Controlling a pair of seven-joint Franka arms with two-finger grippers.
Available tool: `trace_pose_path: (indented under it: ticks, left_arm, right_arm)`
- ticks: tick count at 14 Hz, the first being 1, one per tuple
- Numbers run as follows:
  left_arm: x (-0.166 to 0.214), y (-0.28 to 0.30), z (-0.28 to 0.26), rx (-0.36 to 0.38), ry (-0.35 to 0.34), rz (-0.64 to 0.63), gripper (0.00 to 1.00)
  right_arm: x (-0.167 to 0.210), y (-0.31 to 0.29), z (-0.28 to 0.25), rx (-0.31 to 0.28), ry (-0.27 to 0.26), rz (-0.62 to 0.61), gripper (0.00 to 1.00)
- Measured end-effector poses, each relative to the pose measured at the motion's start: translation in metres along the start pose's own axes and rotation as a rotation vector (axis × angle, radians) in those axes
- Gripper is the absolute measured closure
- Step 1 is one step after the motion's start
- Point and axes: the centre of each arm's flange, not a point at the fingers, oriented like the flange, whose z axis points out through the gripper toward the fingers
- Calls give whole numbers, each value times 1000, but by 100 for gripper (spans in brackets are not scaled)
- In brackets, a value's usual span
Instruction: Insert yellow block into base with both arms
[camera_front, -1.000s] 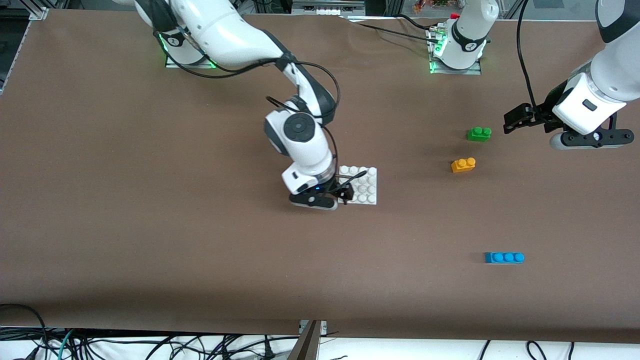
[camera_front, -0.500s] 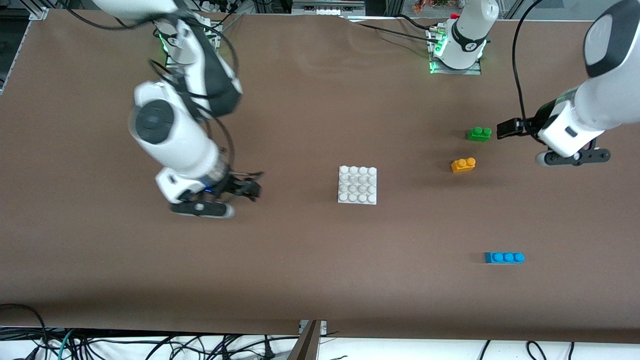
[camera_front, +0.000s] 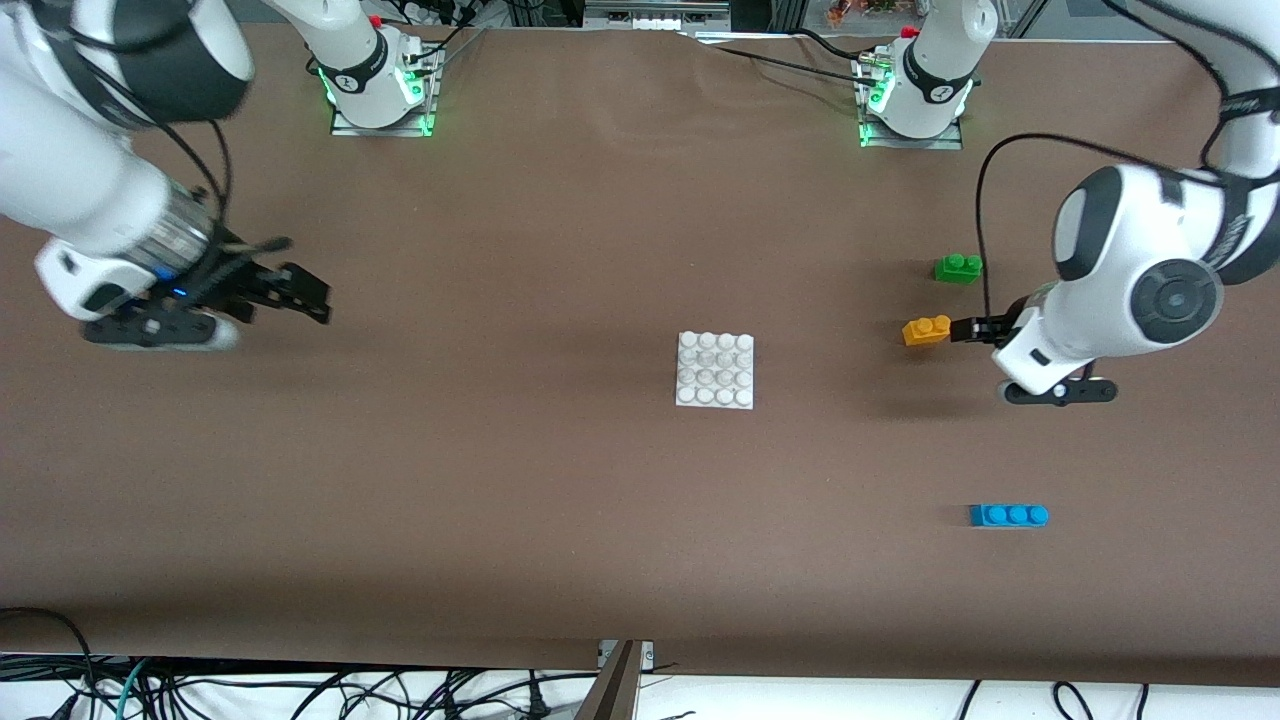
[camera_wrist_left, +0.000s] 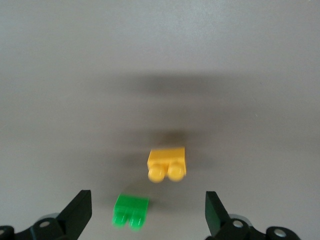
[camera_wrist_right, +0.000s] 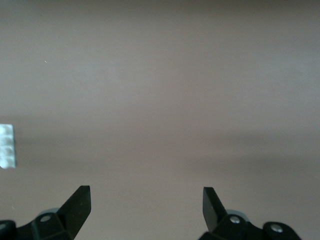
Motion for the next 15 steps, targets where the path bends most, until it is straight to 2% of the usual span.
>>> trace_pose_path:
  ticks: [2, 4, 10, 15]
  left_arm:
    - [-5, 3, 52, -18, 63, 3, 0]
    - [-17, 5, 91, -30, 91, -9, 0]
    - [-34, 7, 130, -38, 89, -43, 0]
    - [-41, 10, 150, -39, 63, -72, 0]
  right_arm:
    - [-11, 11, -22, -12, -21, 9, 1]
    - [-14, 17, -33, -34, -22, 12, 1]
    - [-15, 29, -20, -72, -78, 26, 1]
    - [-15, 42, -22, -90, -89, 45, 0]
